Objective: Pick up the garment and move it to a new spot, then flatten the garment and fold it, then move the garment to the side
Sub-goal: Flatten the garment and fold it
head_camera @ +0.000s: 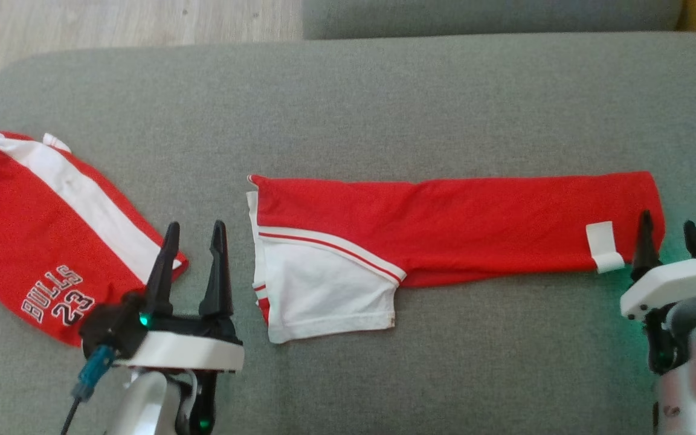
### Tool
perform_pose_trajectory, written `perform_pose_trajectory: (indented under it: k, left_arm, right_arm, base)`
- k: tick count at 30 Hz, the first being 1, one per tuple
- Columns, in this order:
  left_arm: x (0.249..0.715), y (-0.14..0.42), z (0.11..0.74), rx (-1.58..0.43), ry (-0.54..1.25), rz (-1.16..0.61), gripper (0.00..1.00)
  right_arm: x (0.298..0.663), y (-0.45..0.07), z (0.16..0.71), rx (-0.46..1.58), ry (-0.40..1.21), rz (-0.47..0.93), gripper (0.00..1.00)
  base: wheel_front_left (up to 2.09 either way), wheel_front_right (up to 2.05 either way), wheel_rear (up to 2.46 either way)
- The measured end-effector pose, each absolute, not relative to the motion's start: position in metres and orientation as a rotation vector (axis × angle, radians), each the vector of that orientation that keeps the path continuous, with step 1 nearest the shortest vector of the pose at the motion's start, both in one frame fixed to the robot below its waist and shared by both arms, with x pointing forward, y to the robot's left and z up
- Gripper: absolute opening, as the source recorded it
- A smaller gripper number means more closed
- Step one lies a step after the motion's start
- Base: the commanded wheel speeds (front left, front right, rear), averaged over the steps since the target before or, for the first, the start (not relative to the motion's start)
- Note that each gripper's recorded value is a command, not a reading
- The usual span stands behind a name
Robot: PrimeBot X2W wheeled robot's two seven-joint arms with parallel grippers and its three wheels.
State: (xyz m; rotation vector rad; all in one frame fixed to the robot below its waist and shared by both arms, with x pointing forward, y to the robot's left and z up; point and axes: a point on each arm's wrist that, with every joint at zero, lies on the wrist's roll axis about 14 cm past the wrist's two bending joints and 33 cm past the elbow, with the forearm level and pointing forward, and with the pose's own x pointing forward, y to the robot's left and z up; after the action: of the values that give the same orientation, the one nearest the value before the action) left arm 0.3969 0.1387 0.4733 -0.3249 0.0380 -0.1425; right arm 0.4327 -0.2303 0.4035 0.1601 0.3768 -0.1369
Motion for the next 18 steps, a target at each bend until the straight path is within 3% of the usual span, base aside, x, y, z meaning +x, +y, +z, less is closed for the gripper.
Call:
perform_pose_trajectory:
  k: [6, 18]
  left_arm:
    - [0.406, 0.142, 0.465, -0.330, 0.057, -0.134, 1.00]
    - [0.419, 0.138, 0.462, -0.320, 0.057, -0.146, 1.00]
  right_arm:
    - [0.426, -0.240, 0.371, 0.182, 0.502, -0.188, 1.00]
    - [0.432, -0.228, 0.358, 0.265, 0.547, -0.178, 1.00]
  base:
    - [0.00, 0.00, 0.00]
    - [0.00, 0.00, 0.00]
